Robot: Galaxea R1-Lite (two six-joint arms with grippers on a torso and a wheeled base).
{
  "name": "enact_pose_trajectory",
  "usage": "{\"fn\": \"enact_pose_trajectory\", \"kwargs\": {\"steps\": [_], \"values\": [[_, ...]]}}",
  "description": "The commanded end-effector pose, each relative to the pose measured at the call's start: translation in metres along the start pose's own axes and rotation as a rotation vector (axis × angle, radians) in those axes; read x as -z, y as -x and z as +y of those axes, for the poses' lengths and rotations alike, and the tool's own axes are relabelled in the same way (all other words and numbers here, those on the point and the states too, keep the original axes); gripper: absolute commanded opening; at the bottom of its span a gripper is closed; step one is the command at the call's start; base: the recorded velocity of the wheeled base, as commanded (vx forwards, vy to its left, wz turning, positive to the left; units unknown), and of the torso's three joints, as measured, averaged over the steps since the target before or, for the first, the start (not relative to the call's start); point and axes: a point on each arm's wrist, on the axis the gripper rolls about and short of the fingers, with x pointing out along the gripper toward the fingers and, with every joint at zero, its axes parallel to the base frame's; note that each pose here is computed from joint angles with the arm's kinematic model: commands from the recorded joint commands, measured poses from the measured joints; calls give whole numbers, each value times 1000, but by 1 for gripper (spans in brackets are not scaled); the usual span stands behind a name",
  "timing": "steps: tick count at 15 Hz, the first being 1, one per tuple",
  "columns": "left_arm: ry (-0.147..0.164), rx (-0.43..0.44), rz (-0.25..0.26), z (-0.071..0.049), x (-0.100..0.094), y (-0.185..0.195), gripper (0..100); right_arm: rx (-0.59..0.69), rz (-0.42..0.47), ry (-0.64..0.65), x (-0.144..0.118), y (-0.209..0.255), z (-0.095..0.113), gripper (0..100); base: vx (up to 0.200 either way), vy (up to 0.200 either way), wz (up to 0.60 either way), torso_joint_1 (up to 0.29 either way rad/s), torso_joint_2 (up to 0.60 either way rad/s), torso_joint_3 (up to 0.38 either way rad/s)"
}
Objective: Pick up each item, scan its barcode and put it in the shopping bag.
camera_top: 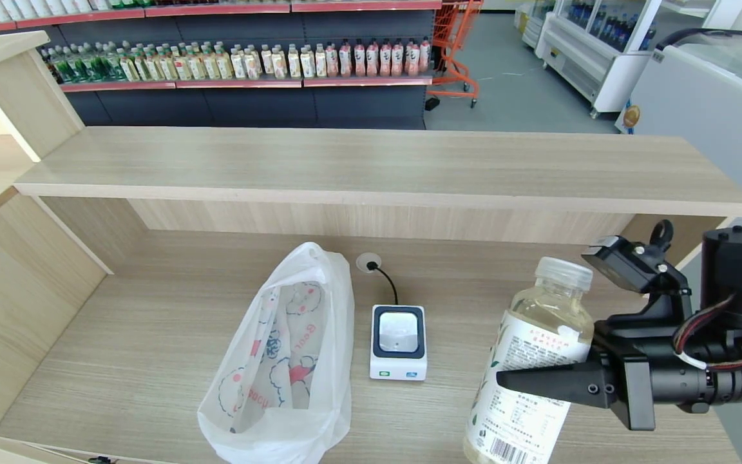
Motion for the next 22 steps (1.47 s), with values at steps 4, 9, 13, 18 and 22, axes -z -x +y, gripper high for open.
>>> {"fn": "enact_pose_trajectory", "kwargs": {"steps": [4, 9, 13, 18, 22], "values": [[-1, 0, 0, 0, 0, 0, 100, -5, 6, 4, 1, -1, 0, 0, 0, 0, 0, 0, 0, 0], [0, 0, 0, 0, 0, 0, 100, 161, 2, 161, 3, 1, -18, 0, 0, 0, 0, 0, 0, 0], [-1, 0, 0, 0, 0, 0, 100, 293, 31, 434, -1, 10, -55, 0, 0, 0, 0, 0, 0, 0], [0, 0, 0, 0, 0, 0, 100, 353, -118, 804, -38, -16, -95, 0, 0, 0, 0, 0, 0, 0], [0, 0, 0, 0, 0, 0, 100, 363, -128, 905, -41, -15, -92, 0, 0, 0, 0, 0, 0, 0]]}}
